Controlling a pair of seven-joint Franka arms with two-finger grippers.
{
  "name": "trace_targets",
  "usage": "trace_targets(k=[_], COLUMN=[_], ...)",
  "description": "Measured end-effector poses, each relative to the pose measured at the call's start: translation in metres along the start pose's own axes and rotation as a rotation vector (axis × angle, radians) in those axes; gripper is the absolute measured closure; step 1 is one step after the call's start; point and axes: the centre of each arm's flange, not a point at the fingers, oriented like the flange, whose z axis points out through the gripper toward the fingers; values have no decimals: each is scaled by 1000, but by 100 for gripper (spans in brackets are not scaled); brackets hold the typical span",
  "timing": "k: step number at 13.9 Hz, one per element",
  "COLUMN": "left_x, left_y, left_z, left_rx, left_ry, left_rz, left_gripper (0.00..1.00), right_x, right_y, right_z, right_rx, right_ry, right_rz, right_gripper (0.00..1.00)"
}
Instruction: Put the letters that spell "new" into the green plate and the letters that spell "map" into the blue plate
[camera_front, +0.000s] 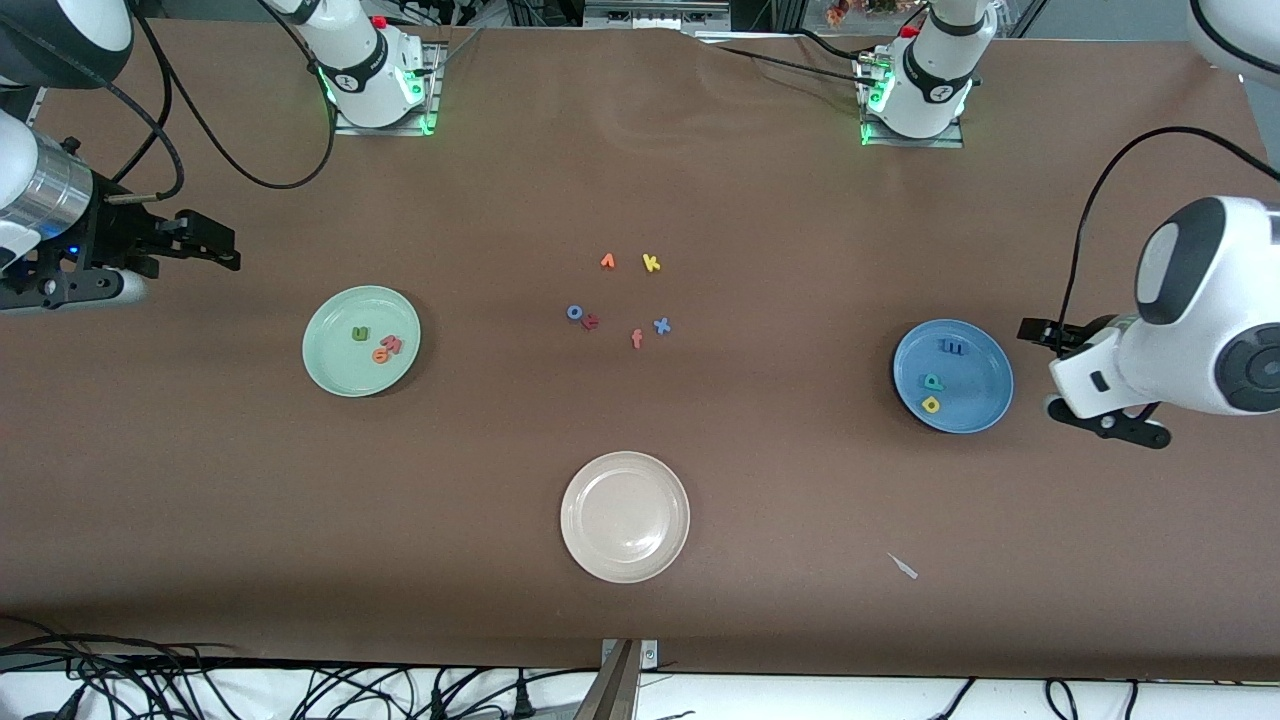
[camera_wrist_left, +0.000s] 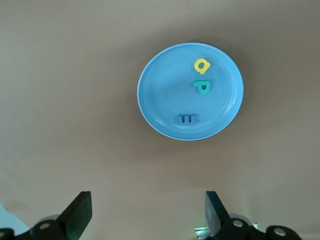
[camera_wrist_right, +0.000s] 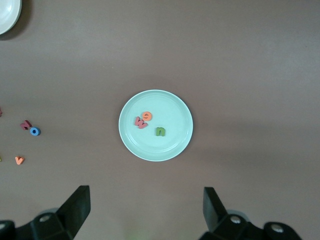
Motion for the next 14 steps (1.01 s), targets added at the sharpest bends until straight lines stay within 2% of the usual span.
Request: trace_targets(k=[9, 14], left_x=[-92, -119], left_y=[0, 22], left_z=[-88, -115], left_rx=[-127, -133], left_ry=[229, 281], left_rz=[-252, -277], left_gripper=[0, 0], right_x=[0, 0], right_y=[0, 0], right_z=[0, 0], right_rx=[0, 0], right_ry=[0, 0], right_rz=[-1, -1], right_gripper=[0, 0])
